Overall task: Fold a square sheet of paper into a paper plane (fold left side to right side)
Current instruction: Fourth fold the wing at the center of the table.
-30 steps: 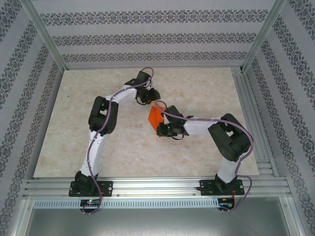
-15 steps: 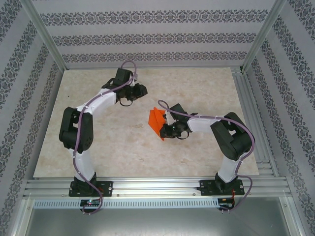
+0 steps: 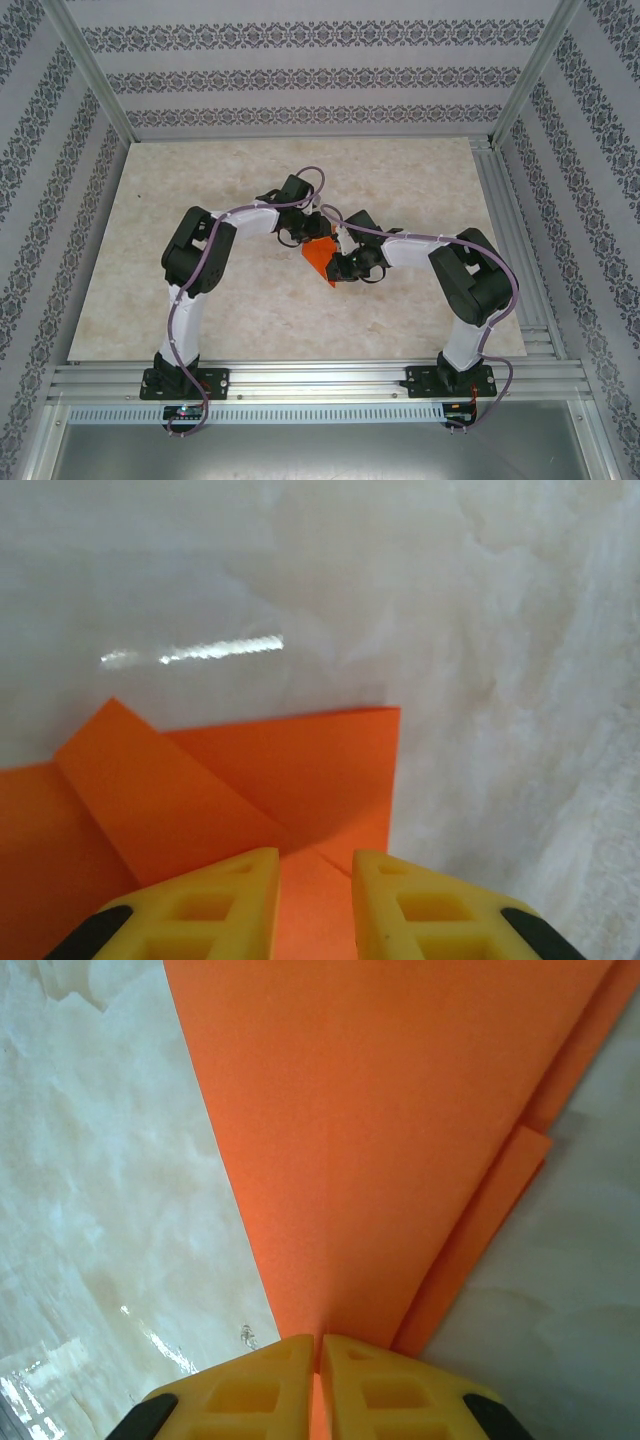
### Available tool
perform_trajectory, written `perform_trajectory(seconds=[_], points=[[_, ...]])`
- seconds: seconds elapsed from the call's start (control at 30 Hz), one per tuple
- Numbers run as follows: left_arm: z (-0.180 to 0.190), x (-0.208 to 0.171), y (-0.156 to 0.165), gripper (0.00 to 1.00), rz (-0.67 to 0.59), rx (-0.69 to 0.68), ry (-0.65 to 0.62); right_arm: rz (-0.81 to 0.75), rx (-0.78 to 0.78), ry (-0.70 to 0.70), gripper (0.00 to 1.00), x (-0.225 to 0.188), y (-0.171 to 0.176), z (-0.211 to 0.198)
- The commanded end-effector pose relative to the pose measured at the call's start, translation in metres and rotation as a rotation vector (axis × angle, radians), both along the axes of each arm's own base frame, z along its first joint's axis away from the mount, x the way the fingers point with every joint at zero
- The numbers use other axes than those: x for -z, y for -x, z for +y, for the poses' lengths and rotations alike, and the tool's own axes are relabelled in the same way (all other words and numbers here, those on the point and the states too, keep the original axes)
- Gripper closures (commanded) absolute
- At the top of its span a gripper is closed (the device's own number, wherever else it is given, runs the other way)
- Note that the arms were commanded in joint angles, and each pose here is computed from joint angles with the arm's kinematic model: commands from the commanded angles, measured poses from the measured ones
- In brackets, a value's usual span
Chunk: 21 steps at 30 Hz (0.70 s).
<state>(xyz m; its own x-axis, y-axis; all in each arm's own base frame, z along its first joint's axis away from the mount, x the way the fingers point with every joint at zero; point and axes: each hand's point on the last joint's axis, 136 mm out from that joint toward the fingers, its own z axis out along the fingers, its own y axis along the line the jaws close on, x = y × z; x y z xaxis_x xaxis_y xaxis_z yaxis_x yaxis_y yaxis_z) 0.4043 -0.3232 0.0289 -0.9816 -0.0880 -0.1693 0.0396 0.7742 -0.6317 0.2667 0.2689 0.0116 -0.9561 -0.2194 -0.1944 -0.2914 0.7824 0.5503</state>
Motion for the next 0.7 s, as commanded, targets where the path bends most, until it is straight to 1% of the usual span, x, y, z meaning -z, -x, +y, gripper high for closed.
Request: perform_trajectory(seconds=[0.0,0.07,0.17,0.3,0.37,0.47,0.67], points=[[0.002,0.001,-0.013,0.72,-0.029,-0.019,-0.020,0.084,0.006,0.123,0.87,0.024,0.020,-0.026],[0.008,0.011,-0.011,0.72,-0.020,-0.023,-0.056,0.076,0.018,0.113,0.86,0.018,0.018,-0.025],[0.017,0.023,-0.003,0.73,-0.004,-0.028,-0.097,0.060,0.082,0.040,0.85,-0.008,0.010,-0.018],[0.022,0.035,0.008,0.73,0.020,-0.041,-0.095,-0.012,0.209,-0.056,0.84,-0.053,-0.007,-0.012],[0.022,0.037,0.010,0.73,0.025,-0.045,-0.087,-0.021,0.269,-0.073,0.84,-0.063,-0.014,-0.012],[0.022,0.037,0.010,0.73,0.023,-0.046,-0.086,-0.012,0.332,-0.092,0.84,-0.065,-0.020,-0.005],[0.022,0.039,0.010,0.73,0.025,-0.049,-0.089,0.008,0.394,-0.076,0.85,-0.047,-0.031,0.013]])
